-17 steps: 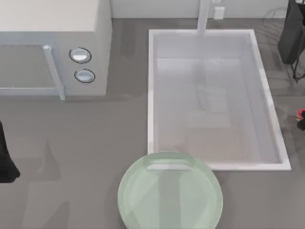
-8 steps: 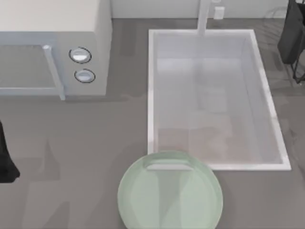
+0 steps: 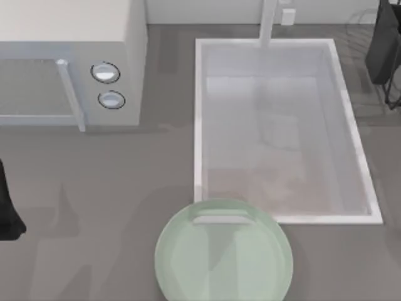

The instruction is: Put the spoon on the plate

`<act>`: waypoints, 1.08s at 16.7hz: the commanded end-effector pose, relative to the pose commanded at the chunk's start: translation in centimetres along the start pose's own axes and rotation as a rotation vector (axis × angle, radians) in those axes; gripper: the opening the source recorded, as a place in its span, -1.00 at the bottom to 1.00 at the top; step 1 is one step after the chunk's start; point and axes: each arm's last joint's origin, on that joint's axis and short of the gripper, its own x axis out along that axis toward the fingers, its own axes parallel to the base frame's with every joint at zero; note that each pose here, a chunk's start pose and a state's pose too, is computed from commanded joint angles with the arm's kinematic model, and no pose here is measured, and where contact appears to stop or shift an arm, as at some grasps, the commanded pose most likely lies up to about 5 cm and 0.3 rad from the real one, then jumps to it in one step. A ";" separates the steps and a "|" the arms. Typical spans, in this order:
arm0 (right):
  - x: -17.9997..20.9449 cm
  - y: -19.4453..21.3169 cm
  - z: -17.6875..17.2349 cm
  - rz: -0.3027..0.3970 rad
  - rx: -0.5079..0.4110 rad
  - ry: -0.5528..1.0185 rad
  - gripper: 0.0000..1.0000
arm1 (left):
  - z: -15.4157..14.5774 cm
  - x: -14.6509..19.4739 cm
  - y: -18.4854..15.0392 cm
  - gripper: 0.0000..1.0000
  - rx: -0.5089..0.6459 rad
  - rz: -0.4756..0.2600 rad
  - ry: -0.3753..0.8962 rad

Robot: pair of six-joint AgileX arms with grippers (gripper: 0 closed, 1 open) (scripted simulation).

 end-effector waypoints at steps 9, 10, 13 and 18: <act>1.8 14.5 3.4 -0.019 0.317 0.064 -1.00 | 0.0 0.0 0.0 1.00 0.000 0.000 0.000; 2.1 16.4 3.3 -0.028 0.391 0.073 -1.00 | 0.0 0.0 0.0 1.00 0.000 0.000 0.000; 2.9 21.5 2.4 -0.062 0.650 0.091 -1.00 | 0.0 0.0 0.0 1.00 0.000 0.000 0.000; 4.0 27.8 0.2 -0.124 1.133 0.086 -1.00 | 0.0 0.0 0.0 1.00 0.000 0.000 0.000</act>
